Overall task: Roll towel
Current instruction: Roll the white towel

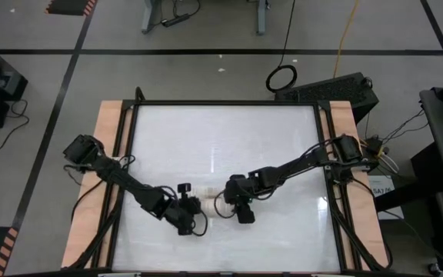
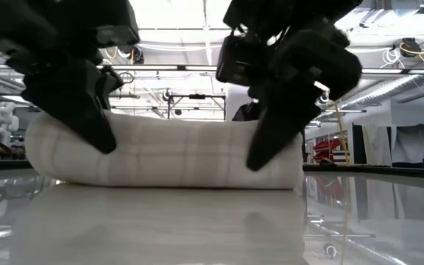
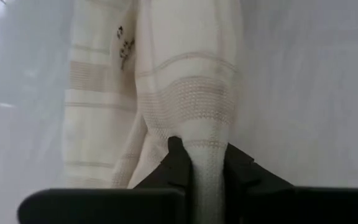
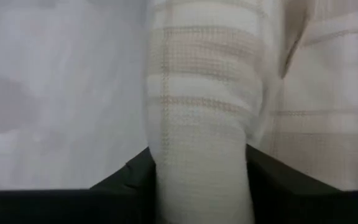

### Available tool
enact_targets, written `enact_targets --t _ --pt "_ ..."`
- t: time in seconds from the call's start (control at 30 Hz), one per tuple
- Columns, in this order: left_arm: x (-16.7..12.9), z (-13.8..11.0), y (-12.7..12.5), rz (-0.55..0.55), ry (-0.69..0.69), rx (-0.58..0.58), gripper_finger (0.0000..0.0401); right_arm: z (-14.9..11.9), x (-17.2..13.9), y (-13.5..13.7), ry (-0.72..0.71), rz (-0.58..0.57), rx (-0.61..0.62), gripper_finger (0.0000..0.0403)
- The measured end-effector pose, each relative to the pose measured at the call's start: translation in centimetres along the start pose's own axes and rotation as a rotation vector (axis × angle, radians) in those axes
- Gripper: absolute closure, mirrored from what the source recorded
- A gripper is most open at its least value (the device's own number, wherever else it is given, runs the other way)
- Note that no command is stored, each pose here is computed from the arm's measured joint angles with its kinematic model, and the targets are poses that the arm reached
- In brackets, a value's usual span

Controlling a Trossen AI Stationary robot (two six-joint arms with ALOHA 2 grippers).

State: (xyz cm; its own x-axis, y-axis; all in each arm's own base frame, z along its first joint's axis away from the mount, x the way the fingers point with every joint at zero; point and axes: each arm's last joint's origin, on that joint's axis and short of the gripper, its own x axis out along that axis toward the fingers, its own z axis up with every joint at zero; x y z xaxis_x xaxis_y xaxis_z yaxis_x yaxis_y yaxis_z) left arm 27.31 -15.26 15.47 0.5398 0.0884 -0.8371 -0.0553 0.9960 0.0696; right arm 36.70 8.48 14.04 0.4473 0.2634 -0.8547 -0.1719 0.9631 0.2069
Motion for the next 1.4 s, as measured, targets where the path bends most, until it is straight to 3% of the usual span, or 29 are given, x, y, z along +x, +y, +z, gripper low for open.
enact_targets --t 0.3,0.5,0.67,1.0,1.17,1.4 --pt "0.6 0.8 1.2 -0.097 0.039 -0.057 0.0334 -0.6 -3.9 2.9 0.014 -0.213 -0.095 0.0145" --pt "0.8 1.1 1.7 -0.140 0.063 -0.082 0.0331 -1.2 -5.7 5.8 -0.005 -0.274 -0.138 0.0133" --pt "1.0 1.4 2.0 -0.188 0.075 -0.113 0.0330 -2.1 -5.9 8.3 -0.046 -0.430 -0.210 0.0132" --pt "0.6 2.0 2.7 -0.249 0.082 -0.284 0.0329 -3.8 -3.5 13.5 -0.200 -0.662 -0.374 0.0136" --pt "0.5 2.2 2.7 -0.255 0.072 -0.321 0.0329 -4.5 -0.7 13.6 -0.178 -0.687 -0.410 0.0132" --pt "0.5 2.3 2.7 -0.256 0.064 -0.371 0.0329 -4.7 1.4 12.7 -0.159 -0.824 -0.499 0.0129"
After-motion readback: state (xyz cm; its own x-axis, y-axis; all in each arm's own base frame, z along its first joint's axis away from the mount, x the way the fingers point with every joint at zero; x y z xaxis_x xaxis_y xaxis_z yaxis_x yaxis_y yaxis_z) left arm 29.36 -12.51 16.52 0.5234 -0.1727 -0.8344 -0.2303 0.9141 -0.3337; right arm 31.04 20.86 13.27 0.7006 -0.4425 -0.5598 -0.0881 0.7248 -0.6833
